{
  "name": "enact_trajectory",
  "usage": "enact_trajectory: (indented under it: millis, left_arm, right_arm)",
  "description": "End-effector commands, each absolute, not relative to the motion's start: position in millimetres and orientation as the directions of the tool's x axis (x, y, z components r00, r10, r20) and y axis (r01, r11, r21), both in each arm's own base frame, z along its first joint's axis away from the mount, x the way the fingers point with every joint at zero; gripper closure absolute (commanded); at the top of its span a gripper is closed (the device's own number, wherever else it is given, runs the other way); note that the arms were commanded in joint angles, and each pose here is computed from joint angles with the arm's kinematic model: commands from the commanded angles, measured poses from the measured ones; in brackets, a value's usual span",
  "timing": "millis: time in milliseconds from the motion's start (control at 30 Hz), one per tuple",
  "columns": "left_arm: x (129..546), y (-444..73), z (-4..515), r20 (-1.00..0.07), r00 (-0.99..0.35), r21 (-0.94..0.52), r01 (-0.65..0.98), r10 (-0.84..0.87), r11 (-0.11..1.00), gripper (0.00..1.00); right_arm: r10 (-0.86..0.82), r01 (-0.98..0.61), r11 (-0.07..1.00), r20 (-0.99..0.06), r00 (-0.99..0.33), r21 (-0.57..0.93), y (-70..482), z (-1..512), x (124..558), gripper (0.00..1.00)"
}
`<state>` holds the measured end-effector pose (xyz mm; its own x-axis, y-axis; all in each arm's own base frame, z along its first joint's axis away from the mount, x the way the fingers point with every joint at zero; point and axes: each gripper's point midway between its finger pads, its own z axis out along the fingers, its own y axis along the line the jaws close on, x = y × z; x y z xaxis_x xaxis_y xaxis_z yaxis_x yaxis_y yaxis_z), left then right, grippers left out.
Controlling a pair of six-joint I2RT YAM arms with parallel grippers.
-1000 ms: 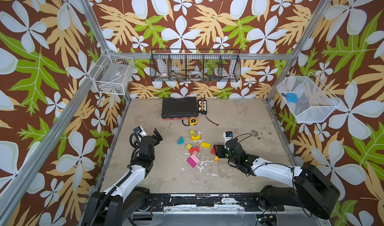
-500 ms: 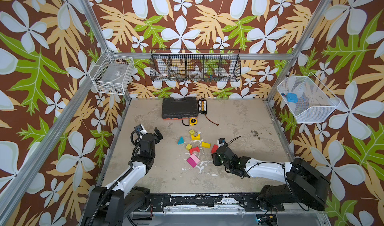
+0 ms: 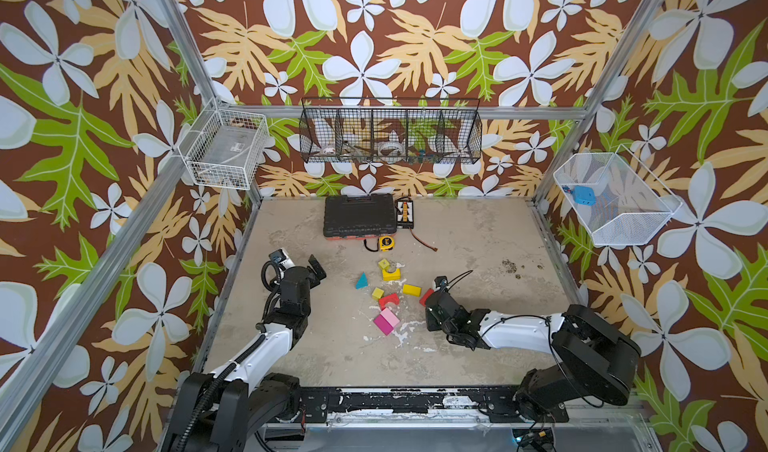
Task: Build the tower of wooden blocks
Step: 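Close the right gripper on the orange Supermarket block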
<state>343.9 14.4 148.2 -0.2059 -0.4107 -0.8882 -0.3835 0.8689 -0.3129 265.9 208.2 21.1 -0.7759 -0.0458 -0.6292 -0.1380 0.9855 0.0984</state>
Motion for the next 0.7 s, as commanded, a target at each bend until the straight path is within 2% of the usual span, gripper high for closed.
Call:
enact_trajectory:
  millis: [0,333,667]
  left_arm:
    - [344.1,17.5,148.4,-0.887,-0.2,-0.312,-0.402,-0.415,0.861,0.0]
    - [345.4,17.4,148.1,-0.886,-0.205,-0.31,-0.404,-0.416,0.86,0.0]
    - [345.1,17.2,147.1,-0.885,-0.21,-0.308,-0.405,-0.415,0.861,0.0]
  right_arm:
    - [-0.069,-0.134,0.989,-0.608,-0.791,0.062,201.5,15.1,262.1,0.57]
    - [-0.043,-0.109,0.991,-0.609,-0.792,0.072,186.4,12.0,248.9,0.69]
    - [-0.018,-0.154,0.976,-0.648,-0.762,0.155,188.4,31.0,224.8,0.71]
